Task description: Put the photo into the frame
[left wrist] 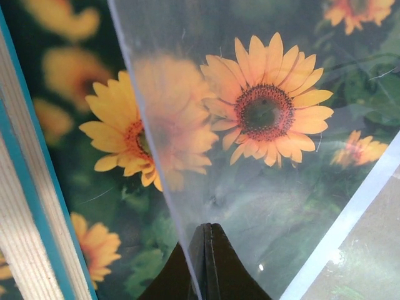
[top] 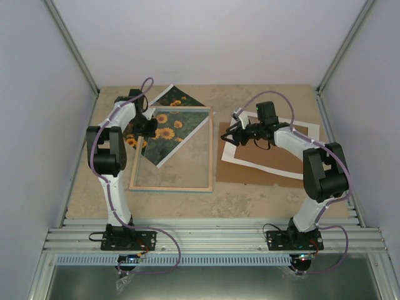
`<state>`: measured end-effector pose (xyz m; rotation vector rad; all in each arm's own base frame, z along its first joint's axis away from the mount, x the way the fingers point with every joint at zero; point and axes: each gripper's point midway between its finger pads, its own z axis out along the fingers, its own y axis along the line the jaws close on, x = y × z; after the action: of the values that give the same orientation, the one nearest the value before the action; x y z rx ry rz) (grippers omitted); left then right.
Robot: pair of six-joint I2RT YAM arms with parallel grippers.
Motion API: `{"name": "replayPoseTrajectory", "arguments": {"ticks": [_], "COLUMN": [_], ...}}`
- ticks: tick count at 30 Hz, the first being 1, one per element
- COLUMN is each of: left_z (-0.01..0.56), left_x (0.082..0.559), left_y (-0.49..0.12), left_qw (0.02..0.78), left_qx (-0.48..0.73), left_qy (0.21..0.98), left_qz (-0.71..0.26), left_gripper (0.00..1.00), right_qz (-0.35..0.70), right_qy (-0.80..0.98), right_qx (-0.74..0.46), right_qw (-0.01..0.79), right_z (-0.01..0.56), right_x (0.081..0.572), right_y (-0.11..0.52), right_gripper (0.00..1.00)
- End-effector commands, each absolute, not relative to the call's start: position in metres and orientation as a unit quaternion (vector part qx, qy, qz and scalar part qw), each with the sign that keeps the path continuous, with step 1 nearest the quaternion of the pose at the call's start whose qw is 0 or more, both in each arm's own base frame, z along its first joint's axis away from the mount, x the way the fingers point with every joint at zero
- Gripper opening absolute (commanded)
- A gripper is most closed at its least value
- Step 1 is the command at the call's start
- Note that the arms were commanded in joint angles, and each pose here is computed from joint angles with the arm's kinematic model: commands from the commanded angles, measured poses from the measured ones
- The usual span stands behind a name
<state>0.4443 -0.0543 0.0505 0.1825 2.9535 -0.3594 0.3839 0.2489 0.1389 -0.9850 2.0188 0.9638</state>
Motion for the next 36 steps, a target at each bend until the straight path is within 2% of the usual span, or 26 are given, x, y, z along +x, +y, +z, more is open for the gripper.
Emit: {"name": "replayPoseTrajectory", "arguments": {"ticks": [1,9,22,36], "left_z": [0.021,0.019,0.026,0.058], "left_x": [0.424,0.422,0.418,0.418], "left_y": [-0.032,-0.031,-0.046,-0.077], "left_qw": [0.025,0.021,0.0,0.013], "left_qx": [0.05,0.047,0.028,0.029], "left_qy": [0.996,0.997,0.994,0.979], "left_qz": [-0.065,-0.061,-0.106,-0.201], "left_gripper": [0.0,0.0,0.0,0.0], "right_qz": [0.365,0.371,0.373,0.381], "right_qy": [0.771,0.77,0.757,0.761], "right_qx": [-0.38,-0.38,-0.398,-0.397], "right_qw": [0.358,0.353,0.36,0.344], "right_z": [0.145,0.14,0.146,0.13], "right_x": [0.394,0.393,0.393,0.39], "right_y": [0.257,0.265,0.285,0.292], "right_gripper": [0.54,0.53,0.54,0.55]}}
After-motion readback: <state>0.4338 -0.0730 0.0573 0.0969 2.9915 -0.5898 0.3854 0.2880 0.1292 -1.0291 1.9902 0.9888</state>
